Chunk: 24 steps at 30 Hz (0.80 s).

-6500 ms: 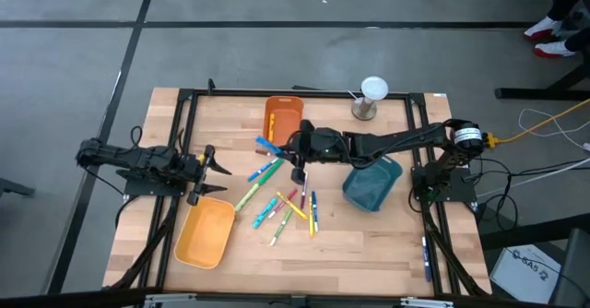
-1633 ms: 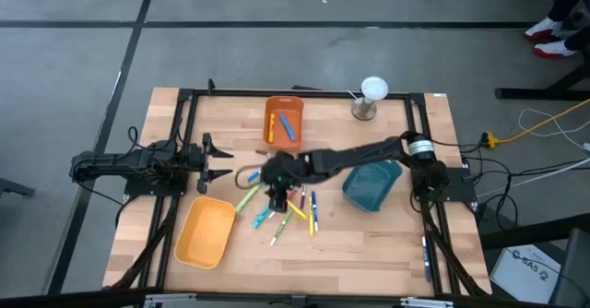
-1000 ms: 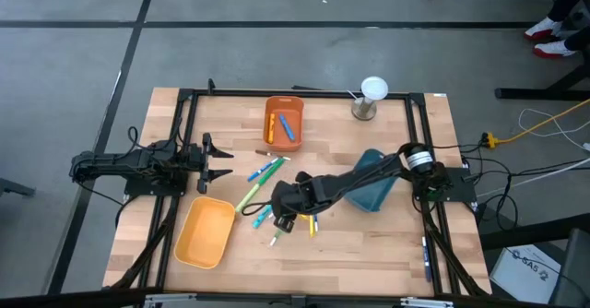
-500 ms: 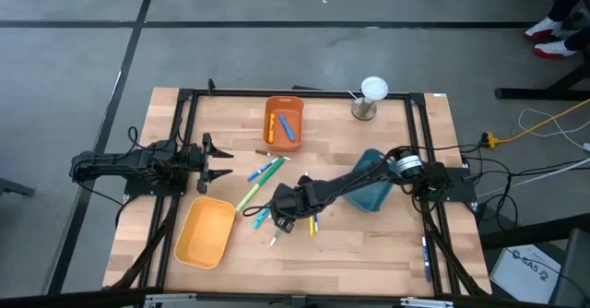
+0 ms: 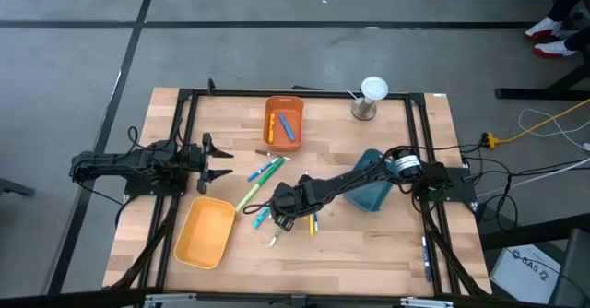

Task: Pick & Place Markers
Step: Put the left yellow pen into the blue bin

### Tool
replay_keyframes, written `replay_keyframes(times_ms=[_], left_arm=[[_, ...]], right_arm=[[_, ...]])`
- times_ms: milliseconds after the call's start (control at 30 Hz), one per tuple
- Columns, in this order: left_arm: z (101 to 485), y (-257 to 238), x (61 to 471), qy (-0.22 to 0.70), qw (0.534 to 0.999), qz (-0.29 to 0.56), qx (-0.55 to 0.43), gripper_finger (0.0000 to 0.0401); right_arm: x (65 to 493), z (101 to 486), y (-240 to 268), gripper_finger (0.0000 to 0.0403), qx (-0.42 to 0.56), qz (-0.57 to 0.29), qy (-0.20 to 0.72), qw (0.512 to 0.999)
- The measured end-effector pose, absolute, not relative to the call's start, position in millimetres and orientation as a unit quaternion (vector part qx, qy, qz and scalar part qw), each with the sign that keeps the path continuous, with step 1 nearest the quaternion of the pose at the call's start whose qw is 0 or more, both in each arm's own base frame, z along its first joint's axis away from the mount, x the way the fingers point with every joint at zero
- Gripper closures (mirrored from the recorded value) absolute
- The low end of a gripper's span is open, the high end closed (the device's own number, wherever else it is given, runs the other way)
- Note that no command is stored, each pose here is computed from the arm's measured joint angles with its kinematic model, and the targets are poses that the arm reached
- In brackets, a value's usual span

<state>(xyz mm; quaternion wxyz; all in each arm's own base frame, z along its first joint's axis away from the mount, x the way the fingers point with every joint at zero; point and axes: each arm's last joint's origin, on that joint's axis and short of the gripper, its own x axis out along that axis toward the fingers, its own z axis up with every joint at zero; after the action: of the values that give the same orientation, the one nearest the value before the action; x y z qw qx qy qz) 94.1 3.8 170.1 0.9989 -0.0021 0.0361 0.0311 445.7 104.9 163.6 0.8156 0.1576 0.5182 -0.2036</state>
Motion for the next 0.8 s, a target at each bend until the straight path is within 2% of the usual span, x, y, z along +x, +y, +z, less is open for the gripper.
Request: replay_keyframes(times_ms=[467,800], left_arm=[[170.0,3.8,94.1,0.036,0.999,0.031,-0.002,0.0187],[170.0,3.8,94.1,0.036,0.999,0.031,-0.002,0.0187]], right_arm=[[445.0,163.0,105.6,0.0359,0.174,-0.198,0.526,0.808],[445.6,163.0,104.7,0.036,0.171,-0.172,0.537,0.808]])
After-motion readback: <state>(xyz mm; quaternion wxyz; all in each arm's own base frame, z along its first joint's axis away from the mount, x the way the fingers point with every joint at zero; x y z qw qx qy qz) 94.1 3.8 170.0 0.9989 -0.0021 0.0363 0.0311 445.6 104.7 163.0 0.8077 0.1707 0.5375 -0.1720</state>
